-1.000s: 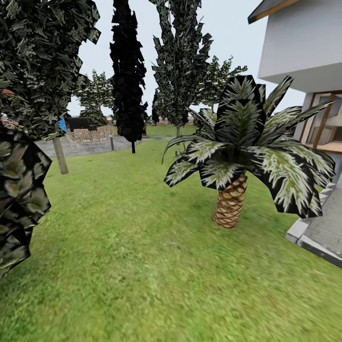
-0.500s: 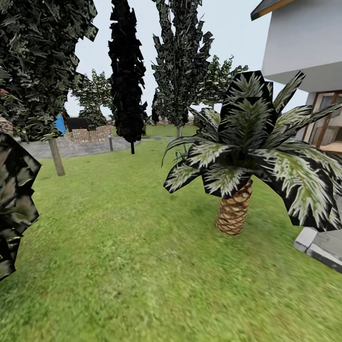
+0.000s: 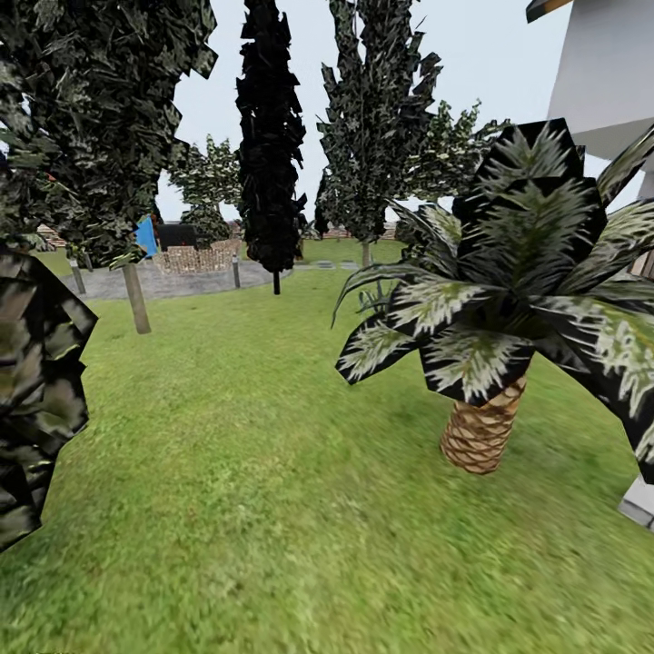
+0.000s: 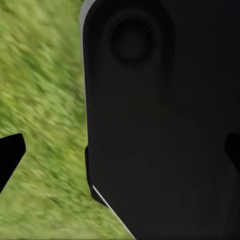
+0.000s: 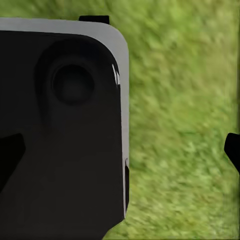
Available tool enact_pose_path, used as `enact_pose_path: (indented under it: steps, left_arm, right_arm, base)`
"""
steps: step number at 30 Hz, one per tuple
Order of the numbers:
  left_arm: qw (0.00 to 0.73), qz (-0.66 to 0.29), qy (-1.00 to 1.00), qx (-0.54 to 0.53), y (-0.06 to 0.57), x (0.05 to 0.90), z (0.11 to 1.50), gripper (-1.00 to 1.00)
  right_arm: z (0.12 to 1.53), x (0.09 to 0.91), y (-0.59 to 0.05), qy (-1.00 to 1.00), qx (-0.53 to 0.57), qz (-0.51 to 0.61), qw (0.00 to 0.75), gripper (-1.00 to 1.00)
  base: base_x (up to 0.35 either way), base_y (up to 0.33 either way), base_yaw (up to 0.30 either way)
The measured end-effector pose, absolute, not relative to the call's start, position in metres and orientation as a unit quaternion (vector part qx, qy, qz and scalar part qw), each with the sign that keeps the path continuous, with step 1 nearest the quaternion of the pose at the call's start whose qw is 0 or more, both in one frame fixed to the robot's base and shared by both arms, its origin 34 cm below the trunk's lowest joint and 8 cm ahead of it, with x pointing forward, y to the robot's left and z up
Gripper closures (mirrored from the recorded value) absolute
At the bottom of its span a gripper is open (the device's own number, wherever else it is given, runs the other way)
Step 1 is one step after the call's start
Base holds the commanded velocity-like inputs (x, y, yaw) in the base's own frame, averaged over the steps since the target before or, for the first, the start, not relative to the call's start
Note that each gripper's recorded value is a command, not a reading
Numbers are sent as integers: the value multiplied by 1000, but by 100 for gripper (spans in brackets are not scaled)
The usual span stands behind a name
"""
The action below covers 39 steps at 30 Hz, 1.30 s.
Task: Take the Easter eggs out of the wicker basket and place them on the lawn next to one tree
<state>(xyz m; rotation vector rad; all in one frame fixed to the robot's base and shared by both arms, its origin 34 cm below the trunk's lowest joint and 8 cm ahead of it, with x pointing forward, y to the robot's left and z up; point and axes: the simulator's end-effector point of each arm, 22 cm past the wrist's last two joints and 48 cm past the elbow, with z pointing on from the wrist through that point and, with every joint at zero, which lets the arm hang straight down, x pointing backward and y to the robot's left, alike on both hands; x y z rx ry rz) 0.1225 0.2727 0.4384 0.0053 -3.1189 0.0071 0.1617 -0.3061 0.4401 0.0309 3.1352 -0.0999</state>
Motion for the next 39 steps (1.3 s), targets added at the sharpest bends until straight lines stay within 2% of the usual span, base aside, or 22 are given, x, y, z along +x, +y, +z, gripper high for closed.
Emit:
enact_pose_path:
  steps: [39]
  left_arm:
    - [16, 2, -1000, 1, 273, 119, 439, -100]
  right_arm:
    - [440, 158, -307, 999, 9, -33, -2, -100]
  base:
    - [337, 0, 252]
